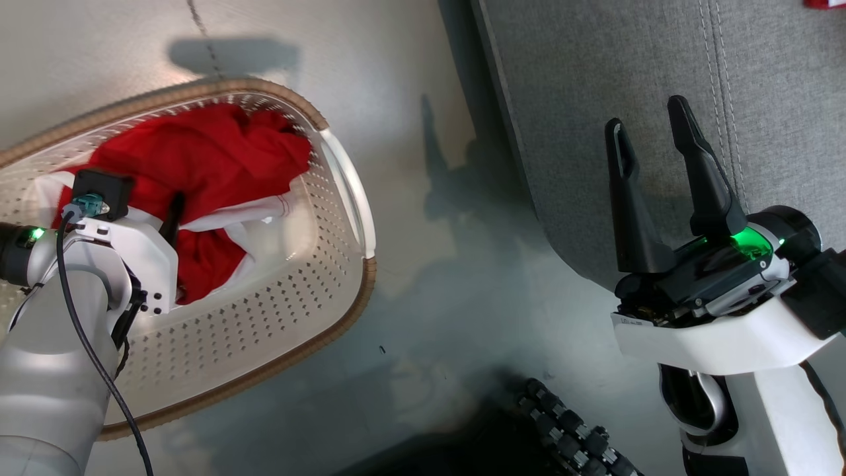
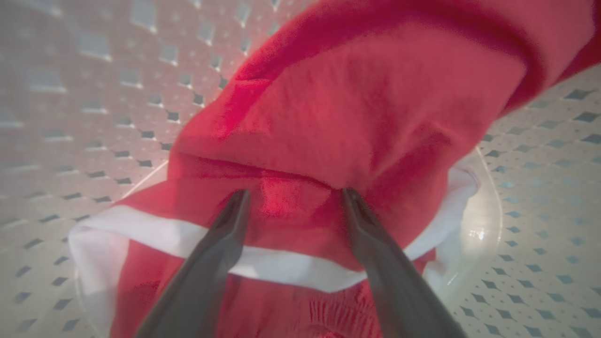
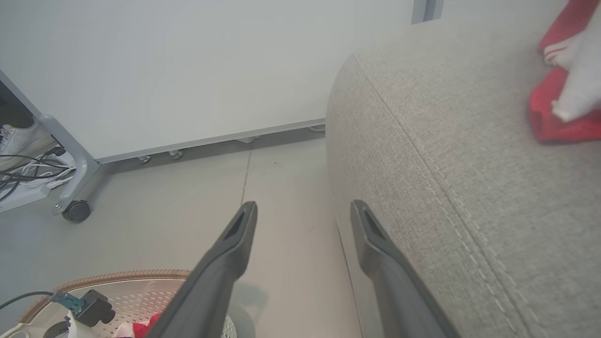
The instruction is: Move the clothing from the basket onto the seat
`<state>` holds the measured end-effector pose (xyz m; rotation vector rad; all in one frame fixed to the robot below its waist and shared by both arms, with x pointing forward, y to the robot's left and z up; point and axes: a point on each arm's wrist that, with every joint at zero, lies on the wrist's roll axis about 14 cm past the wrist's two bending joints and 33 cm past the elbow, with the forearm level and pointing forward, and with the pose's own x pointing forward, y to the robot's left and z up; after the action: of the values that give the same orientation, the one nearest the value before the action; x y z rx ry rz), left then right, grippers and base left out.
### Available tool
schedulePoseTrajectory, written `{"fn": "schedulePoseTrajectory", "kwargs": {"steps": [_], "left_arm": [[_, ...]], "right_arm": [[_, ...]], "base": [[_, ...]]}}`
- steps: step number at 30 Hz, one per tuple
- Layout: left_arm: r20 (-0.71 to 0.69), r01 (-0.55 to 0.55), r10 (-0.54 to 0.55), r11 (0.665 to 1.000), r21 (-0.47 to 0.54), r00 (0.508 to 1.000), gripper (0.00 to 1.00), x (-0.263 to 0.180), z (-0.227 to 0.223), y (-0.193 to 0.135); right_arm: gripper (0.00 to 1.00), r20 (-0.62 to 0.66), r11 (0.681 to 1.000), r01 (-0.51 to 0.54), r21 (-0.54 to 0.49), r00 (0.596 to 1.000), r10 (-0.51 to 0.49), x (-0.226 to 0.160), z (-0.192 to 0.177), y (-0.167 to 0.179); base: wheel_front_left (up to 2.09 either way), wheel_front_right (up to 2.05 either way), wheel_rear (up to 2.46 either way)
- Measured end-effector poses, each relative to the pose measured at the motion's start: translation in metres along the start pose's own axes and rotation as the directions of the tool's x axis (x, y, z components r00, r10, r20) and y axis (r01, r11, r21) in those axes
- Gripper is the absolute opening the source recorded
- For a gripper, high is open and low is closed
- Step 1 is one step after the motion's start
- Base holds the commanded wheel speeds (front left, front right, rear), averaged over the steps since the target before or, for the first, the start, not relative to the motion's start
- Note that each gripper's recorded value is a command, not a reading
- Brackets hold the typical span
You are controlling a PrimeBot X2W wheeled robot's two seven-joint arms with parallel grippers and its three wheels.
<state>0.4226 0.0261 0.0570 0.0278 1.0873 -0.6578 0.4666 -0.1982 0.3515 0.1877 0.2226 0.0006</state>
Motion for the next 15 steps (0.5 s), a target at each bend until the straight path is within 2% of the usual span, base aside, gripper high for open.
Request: {"fn": "schedulePoseTrajectory", "kwargs": {"steps": [8, 9, 10, 15], "left_arm": [[-0.112, 0.009, -0.009, 1.0, -0.004, 0.994, 1.0, 0.011, -0.025, 0.0], [-0.125, 0.006, -0.006, 1.0, -0.001, 0.992, 0.55, 0.011, -0.028, 0.002], [-0.135, 0.004, -0.004, 1.0, 0.0, 0.991, 0.0, 0.011, -0.029, 0.003], [-0.137, -0.012, 0.014, 1.0, 0.019, 0.991, 0.0, 0.01, -0.028, 0.014]], "right_arm": [[1.0, -0.009, 1.0, 0.002, 0.009, 1.0, -0.002, 0.001, -0.006, 0.0], [1.0, -0.006, 1.0, 0.001, 0.009, 1.0, -0.001, 0.001, -0.005, 0.0], [1.0, -0.004, 1.0, 0.0, 0.009, 1.0, 0.0, 0.001, -0.004, 0.0], [1.0, 0.002, 1.0, -0.005, 0.011, 1.0, 0.005, 0.001, -0.003, 0.002]], "base": [[0.01, 0.01, 0.01], [0.09, 0.09, 0.09], [0.07, 0.07, 0.07], [0.01, 0.01, 0.01]]}}
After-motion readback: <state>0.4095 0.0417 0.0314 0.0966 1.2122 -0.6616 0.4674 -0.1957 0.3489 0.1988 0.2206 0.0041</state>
